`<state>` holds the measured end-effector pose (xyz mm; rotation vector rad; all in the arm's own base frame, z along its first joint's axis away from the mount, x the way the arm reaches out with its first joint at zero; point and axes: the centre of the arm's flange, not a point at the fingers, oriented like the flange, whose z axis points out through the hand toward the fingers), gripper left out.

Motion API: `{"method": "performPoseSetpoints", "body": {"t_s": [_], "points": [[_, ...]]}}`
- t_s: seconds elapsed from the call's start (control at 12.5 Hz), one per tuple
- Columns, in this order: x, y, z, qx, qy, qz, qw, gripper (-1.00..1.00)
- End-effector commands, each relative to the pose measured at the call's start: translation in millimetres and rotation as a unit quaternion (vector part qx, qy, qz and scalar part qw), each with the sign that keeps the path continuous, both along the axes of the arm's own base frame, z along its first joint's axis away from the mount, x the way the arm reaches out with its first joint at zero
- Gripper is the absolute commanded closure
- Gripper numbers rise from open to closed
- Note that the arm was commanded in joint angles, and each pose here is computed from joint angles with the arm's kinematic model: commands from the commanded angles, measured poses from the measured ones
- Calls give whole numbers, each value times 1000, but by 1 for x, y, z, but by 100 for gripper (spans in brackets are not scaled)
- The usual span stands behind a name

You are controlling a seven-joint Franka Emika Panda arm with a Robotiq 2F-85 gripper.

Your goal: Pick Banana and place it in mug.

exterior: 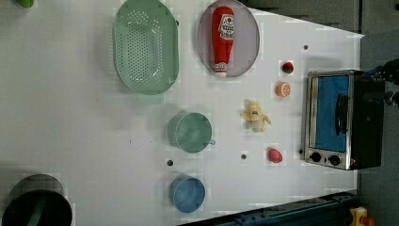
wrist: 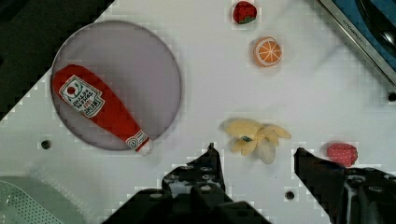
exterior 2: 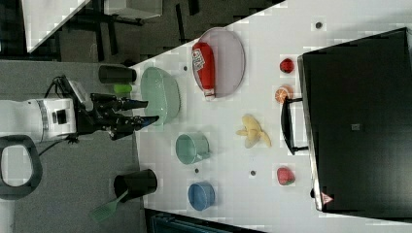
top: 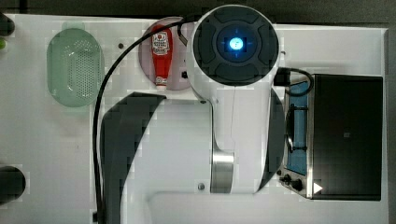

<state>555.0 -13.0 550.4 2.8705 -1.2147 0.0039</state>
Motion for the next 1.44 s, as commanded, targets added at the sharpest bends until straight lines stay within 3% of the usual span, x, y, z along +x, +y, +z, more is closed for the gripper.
{"method": "performPoseSetpoints", "body": {"t_s": [0.08,0.24,0.48,0.72,0.96,1.2,1.44], "points": [[-97,-30,52,14,10,6,1000,-54],[-97,-30,47,14,15,7,1000,-100],[-97,-30,10,16,41,7,999,-100],[-89,-29,-51,16,47,15,999,-100],[-83,-28,-123,18,46,79,996,-100],[-79,-29,-191,20,38,175,984,-100],[-80,-29,-253,22,39,280,959,-100]]}}
